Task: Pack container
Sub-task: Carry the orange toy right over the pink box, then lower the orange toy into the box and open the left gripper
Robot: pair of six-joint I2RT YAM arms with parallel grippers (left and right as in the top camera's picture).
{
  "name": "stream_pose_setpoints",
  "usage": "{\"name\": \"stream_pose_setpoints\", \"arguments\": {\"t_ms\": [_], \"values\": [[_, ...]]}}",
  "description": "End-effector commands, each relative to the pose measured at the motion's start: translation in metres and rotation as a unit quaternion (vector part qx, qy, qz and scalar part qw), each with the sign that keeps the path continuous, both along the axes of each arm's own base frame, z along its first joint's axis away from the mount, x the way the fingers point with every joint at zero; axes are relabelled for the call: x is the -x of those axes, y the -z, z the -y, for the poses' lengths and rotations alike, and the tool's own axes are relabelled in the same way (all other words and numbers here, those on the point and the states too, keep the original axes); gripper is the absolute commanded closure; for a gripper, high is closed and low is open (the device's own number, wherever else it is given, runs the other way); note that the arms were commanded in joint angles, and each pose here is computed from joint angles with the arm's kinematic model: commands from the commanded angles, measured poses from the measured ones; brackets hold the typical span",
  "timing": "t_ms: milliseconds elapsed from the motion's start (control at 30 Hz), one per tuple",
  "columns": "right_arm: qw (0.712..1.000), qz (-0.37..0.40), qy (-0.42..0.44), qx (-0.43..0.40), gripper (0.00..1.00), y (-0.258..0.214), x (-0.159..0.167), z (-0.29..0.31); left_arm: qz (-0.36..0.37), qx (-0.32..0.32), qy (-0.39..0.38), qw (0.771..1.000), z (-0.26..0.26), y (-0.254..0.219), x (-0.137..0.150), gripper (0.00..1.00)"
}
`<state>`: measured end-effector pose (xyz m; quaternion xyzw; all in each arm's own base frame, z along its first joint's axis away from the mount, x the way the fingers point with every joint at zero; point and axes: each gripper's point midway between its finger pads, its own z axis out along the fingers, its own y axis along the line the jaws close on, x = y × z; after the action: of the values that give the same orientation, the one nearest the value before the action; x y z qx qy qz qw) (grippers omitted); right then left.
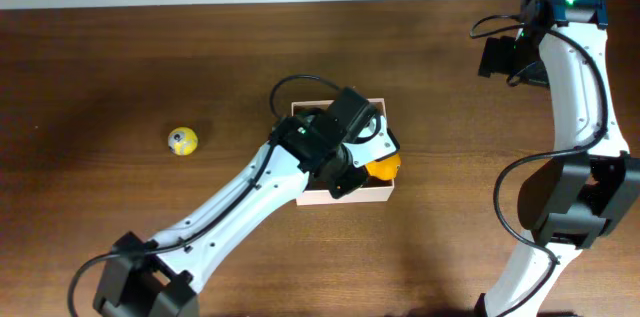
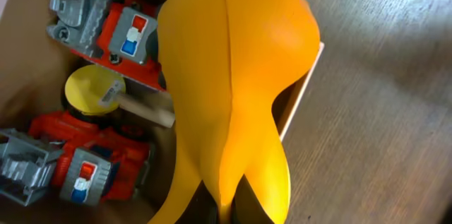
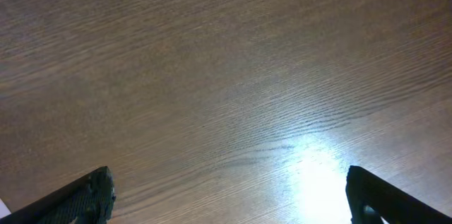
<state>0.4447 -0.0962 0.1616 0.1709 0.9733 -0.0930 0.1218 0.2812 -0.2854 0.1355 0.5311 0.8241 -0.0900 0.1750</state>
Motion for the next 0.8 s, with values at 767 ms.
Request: {"name": "stream_pose_setpoints", "arguments": {"t_ms": [767], "values": [[1.0, -0.002, 0.0, -0.001, 0.01, 0.003, 0.0, -0.001, 0.051, -0.062, 0.033, 0.996, -0.03, 0.013, -0.038, 0.98]]}}
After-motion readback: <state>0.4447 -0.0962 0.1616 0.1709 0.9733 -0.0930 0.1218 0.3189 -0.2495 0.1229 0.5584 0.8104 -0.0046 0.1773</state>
